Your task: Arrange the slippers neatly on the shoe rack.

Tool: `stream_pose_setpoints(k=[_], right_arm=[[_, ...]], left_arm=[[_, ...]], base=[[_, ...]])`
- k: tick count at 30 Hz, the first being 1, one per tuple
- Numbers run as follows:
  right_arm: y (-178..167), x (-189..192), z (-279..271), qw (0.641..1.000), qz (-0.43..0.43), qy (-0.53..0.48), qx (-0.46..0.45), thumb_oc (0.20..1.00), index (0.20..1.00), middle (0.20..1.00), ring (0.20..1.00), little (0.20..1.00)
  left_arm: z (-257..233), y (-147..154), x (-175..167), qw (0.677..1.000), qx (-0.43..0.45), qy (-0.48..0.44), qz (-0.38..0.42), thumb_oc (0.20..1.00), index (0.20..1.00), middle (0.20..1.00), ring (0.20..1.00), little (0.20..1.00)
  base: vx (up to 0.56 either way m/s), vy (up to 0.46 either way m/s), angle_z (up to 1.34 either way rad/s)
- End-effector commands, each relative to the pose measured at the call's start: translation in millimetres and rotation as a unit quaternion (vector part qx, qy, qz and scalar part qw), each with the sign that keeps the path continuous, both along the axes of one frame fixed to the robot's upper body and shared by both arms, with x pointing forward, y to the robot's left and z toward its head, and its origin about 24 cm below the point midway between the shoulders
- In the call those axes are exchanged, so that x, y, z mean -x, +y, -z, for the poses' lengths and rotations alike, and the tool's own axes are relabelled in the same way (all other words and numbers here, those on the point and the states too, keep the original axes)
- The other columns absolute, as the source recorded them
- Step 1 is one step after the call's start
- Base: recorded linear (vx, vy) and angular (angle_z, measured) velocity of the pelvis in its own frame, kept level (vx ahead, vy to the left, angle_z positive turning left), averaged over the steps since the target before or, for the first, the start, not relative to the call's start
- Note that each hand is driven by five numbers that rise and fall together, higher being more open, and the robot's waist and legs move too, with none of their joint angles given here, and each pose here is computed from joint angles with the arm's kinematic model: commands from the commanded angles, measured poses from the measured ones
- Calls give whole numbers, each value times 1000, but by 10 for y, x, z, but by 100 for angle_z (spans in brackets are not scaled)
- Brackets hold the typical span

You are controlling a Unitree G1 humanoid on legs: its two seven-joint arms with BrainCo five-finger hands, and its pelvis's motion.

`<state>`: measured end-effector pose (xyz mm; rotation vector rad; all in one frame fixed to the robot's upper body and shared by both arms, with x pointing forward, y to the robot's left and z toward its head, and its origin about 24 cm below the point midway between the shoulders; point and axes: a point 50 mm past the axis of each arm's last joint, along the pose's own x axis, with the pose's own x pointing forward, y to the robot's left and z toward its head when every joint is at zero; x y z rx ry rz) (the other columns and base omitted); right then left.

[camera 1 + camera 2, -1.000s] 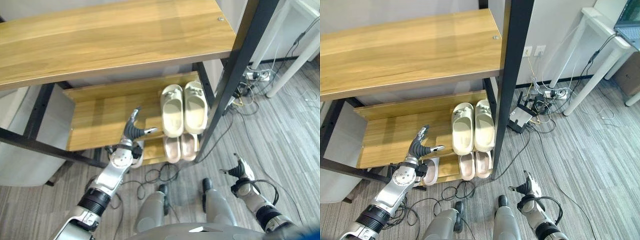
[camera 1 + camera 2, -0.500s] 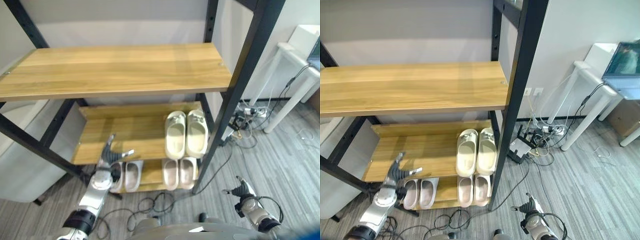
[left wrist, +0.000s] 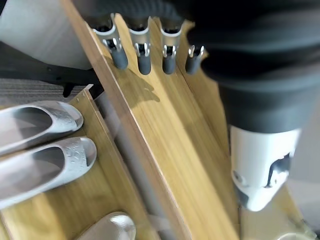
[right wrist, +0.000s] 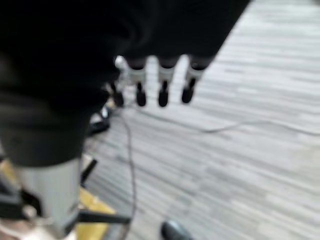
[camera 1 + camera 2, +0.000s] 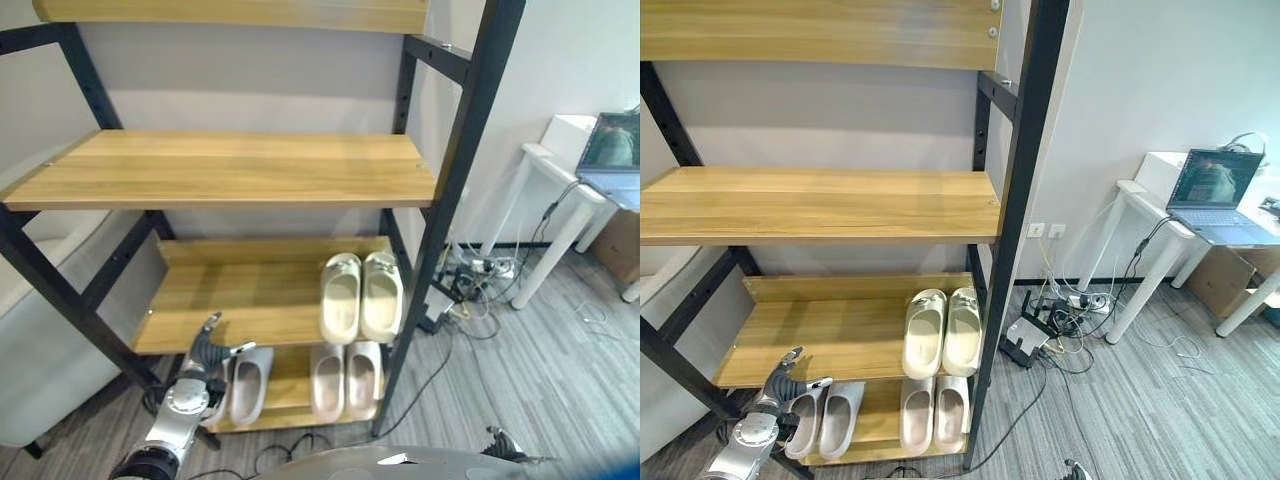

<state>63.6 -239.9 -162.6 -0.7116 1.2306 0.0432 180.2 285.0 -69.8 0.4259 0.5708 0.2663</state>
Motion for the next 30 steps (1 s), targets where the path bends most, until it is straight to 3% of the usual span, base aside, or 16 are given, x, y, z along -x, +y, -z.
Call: stream_pose_setpoints(k=[1, 3, 5, 8, 16, 21, 23, 25, 30], right_arm=[[19, -98, -5, 999, 33, -20, -5, 1000, 1000, 1000, 1000, 1000], [20, -98, -4, 999, 32, -20, -6, 1000, 1000, 1000, 1000, 1000], [41, -3, 26, 999, 40, 4, -5, 1000, 1000, 1000, 1000, 1000], [58, 41, 39, 998, 54, 12, -10, 1000, 1000, 1000, 1000, 1000], [50, 43, 39, 997, 74, 9, -17, 1000, 1000, 1000, 1000, 1000], [-16, 79, 30, 997, 78, 14, -17, 1000, 1000, 1000, 1000, 1000], [-15, 79, 30, 997, 78, 14, -17, 1000, 1000, 1000, 1000, 1000], [-89, 79, 10, 996, 93, 7, -15, 1000, 1000, 1000, 1000, 1000], [-146, 130, 2, 995, 99, 12, -12, 1000, 1000, 1000, 1000, 1000]], left_arm=[[-120, 34, -22, 992, 70, -75, -70, 1000, 1000, 1000, 1000, 1000], [-120, 35, -20, 992, 70, -75, -70, 1000, 1000, 1000, 1000, 1000], [-461, 82, -191, 973, 108, -183, -94, 1000, 1000, 1000, 1000, 1000], [-654, 156, -223, 956, 118, -240, -118, 1000, 1000, 1000, 1000, 1000], [-790, 447, -134, 930, 121, -291, -191, 1000, 1000, 1000, 1000, 1000], [-606, 768, 166, 950, 71, -212, -218, 1000, 1000, 1000, 1000, 1000], [-606, 770, 165, 950, 71, -212, -218, 1000, 1000, 1000, 1000, 1000], [-493, 1096, 489, 934, 61, -177, -304, 1000, 1000, 1000, 1000, 1000], [-361, 1343, 860, 917, 35, -115, -380, 1000, 1000, 1000, 1000, 1000]], base=[[-7, -18, 6], [5, -11, 4], [34, -27, 1], [56, -8, 9], [22, 4, 7], [0, 0, 0], [0, 0, 0], [0, 0, 0], [2, 2, 1]])
